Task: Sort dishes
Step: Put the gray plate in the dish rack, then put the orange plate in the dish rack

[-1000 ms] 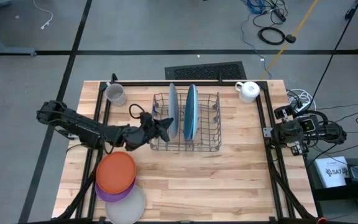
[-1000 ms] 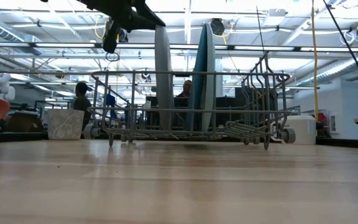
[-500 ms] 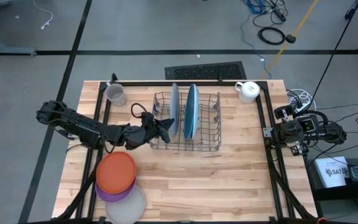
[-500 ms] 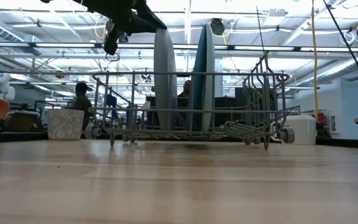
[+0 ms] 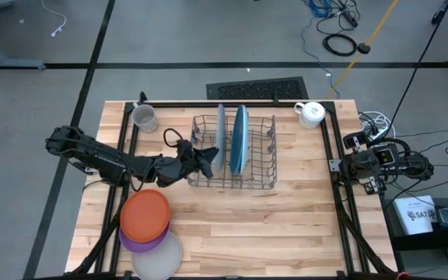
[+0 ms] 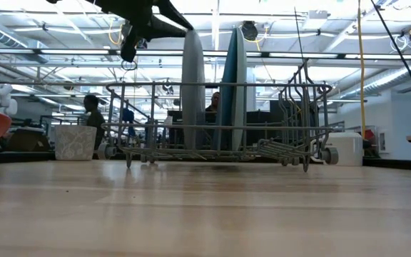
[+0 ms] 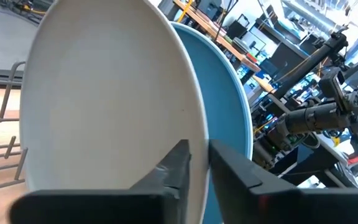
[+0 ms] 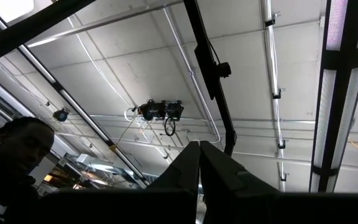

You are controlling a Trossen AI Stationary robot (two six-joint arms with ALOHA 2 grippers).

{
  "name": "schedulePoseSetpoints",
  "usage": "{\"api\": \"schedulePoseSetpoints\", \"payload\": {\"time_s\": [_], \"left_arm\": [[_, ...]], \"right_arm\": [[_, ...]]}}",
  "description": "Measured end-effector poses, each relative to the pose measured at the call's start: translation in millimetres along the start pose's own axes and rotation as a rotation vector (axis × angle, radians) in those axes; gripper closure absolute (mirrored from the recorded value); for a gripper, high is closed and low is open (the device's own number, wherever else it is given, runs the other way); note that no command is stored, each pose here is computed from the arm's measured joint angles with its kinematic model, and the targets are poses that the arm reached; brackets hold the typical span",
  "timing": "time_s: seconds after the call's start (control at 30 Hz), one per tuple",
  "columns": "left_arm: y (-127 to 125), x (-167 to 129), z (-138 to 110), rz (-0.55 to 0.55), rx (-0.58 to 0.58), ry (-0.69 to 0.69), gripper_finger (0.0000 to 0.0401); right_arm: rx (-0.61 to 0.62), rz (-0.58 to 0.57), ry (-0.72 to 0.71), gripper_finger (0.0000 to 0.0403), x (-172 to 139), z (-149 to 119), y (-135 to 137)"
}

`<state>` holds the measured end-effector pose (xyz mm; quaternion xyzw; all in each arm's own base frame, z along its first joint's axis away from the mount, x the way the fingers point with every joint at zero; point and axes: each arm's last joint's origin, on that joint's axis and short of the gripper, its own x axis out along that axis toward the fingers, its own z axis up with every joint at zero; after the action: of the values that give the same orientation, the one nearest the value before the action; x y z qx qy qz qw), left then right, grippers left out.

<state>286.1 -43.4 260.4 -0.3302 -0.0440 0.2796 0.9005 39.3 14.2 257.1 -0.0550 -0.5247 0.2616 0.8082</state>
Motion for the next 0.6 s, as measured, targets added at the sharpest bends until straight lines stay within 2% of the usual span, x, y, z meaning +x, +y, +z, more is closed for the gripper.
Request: {"api": "schedulePoseSetpoints", "payload": {"time_s": [0.3,0.43,0.6], "left_arm": [[-2,0,1,-0.017,-0.017,-0.009,0.0243],[-6,0,5,-0.060,-0.007,-0.026,0.0227],[-13,-2,12,-0.161,0.031,-0.051,0.0226]], "right_arm": [[0.000,0.000,0.000,0.0394,0,0,0],[0.000,0.000,0.000,0.0394,0,0,0],[0.000,0.000,0.000,0.0394,0,0,0]]}}
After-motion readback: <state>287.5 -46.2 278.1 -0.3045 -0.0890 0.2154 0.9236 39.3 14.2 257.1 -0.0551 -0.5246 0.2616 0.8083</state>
